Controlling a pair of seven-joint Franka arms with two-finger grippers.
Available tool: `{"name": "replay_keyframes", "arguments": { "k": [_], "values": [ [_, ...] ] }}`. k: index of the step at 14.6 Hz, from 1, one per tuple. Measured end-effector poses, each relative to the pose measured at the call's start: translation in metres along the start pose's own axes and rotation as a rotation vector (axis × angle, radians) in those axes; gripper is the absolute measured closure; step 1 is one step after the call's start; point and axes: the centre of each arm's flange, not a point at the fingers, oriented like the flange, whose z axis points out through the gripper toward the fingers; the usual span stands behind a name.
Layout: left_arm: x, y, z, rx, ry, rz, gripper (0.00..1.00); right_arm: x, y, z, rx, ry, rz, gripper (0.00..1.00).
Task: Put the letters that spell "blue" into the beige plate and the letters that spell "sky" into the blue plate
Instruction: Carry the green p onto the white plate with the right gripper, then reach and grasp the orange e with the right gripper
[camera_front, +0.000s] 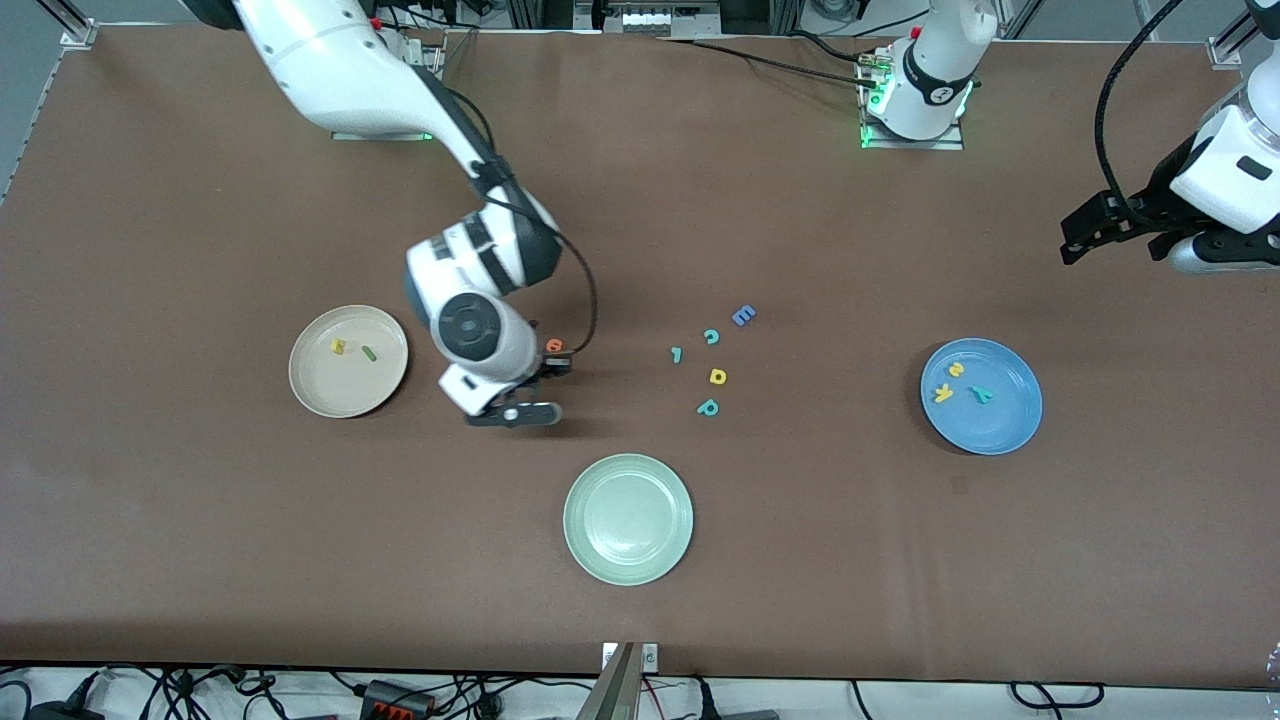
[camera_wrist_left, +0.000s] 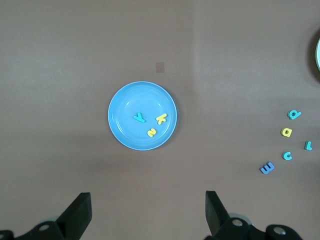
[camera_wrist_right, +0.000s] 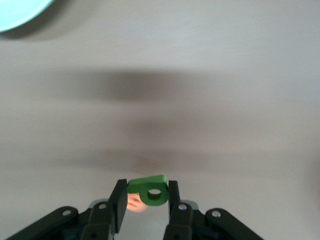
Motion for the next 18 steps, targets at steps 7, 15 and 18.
{"name": "replay_keyframes", "arguments": {
  "k": [7,15,18],
  "values": [
    [-0.003,-0.001,-0.002,0.003,-0.025,-0.001,0.0,0.006,0.208,0.008,-0.025,-0.143,-0.086,0.63],
    [-0.003,-0.004,-0.002,0.003,-0.027,-0.008,0.0,-0.014,0.285,0.067,0.015,-0.163,-0.132,0.63],
    [-0.003,-0.005,-0.002,0.003,-0.028,-0.008,0.0,-0.012,0.284,0.069,0.015,-0.134,-0.134,0.51]
  ]
}}
